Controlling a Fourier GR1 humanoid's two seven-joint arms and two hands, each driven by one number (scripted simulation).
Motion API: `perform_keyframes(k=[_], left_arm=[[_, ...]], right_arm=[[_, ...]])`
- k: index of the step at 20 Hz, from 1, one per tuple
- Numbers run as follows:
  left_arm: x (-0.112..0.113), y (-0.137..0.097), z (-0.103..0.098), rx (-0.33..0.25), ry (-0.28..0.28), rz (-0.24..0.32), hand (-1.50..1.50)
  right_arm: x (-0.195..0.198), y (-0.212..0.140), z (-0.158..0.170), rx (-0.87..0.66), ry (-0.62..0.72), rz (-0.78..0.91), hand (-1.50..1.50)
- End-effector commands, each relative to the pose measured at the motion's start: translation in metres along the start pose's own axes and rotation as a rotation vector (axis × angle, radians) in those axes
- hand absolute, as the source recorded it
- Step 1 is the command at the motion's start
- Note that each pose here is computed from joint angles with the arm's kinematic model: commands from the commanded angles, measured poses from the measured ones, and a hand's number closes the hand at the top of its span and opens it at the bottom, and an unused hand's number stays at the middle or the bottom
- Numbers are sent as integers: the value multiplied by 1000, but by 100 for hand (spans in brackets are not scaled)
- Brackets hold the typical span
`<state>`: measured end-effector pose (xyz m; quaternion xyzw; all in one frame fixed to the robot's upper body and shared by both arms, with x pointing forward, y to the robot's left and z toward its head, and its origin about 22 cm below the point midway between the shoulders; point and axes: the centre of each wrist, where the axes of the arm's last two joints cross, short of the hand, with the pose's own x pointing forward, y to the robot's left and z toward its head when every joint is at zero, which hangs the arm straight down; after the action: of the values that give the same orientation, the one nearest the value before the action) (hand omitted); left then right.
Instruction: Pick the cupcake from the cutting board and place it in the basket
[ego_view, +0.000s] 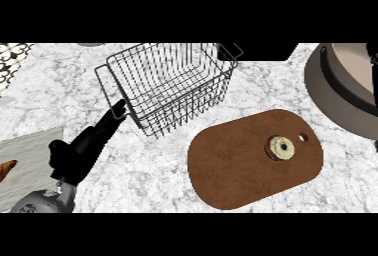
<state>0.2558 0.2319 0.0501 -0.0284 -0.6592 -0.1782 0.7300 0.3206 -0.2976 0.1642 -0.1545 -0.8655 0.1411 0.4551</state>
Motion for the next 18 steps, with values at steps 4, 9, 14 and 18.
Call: perform_keyframes(k=[4,9,14,18], left_arm=[[-6,49,-2,323,-29,3,0],[-23,52,-7,448,-16,31,0],[-9,67,-8,464,-4,24,0],[-15,73,-4,483,8,31,0]], right_arm=[[-50,-34,41,0,299,6,150],[-82,31,83,16,117,-254,150],[-78,58,71,-236,296,130,-150],[-53,11,50,-287,399,322,-150]])
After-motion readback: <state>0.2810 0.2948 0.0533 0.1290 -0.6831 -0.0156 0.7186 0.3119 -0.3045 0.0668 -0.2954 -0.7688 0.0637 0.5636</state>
